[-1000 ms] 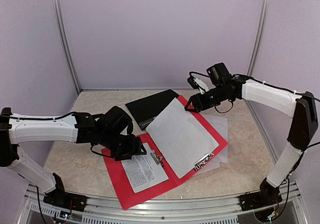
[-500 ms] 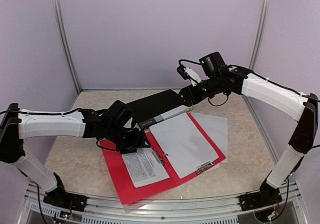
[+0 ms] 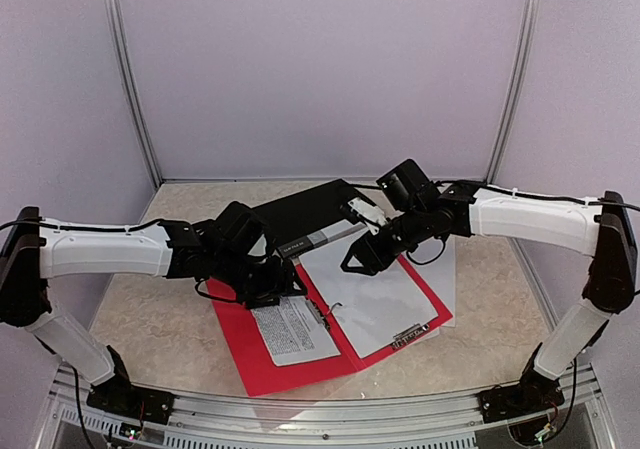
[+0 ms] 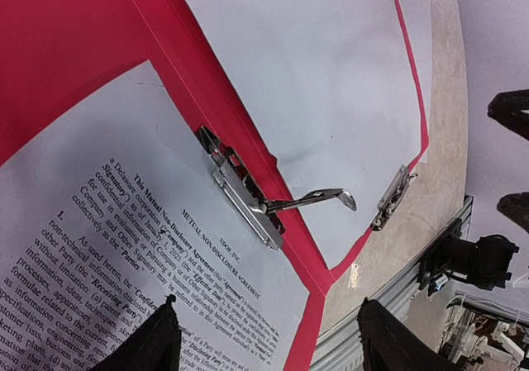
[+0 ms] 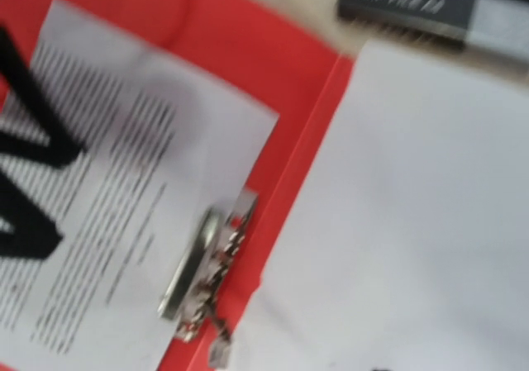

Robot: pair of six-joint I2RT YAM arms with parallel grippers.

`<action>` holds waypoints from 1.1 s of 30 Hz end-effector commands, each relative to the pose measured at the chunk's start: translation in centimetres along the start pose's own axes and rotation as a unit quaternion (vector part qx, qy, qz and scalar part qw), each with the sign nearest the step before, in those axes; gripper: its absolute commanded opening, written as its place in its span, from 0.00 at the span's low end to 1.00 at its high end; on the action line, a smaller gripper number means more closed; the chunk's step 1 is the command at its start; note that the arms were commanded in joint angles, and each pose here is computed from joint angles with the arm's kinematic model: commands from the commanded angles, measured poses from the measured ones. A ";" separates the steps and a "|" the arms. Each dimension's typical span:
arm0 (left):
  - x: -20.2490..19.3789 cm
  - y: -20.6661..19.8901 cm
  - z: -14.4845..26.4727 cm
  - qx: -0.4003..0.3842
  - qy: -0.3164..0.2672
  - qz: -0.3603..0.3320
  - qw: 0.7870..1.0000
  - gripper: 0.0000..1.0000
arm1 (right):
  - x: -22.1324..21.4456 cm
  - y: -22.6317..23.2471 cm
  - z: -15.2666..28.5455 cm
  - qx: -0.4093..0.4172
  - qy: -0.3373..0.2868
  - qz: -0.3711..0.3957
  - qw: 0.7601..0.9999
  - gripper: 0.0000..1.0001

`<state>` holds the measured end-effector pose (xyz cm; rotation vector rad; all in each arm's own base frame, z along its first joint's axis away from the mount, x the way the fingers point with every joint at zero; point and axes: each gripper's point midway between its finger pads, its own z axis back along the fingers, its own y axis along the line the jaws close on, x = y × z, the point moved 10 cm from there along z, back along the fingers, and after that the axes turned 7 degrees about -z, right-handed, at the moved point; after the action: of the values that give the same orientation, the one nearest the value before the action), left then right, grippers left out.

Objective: Put the files into the folder
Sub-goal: Clamp the file and folder with some files.

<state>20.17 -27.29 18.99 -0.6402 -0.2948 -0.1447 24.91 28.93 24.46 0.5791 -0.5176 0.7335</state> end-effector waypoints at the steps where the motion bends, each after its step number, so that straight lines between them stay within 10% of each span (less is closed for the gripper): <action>1: -0.4 0.3 -0.2 -0.004 0.009 0.000 1.000 0.71 | -0.8 1.3 0.1 0.032 -0.012 0.009 0.999 0.52; 33: -1.5 1.0 -0.9 0.003 0.022 0.007 1.000 0.71 | -6.5 2.3 -7.4 0.014 0.113 0.060 0.992 0.29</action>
<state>19.43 -27.11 17.83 -0.6420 -0.2565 -0.1340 20.81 31.81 16.74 0.5317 -0.3436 0.8929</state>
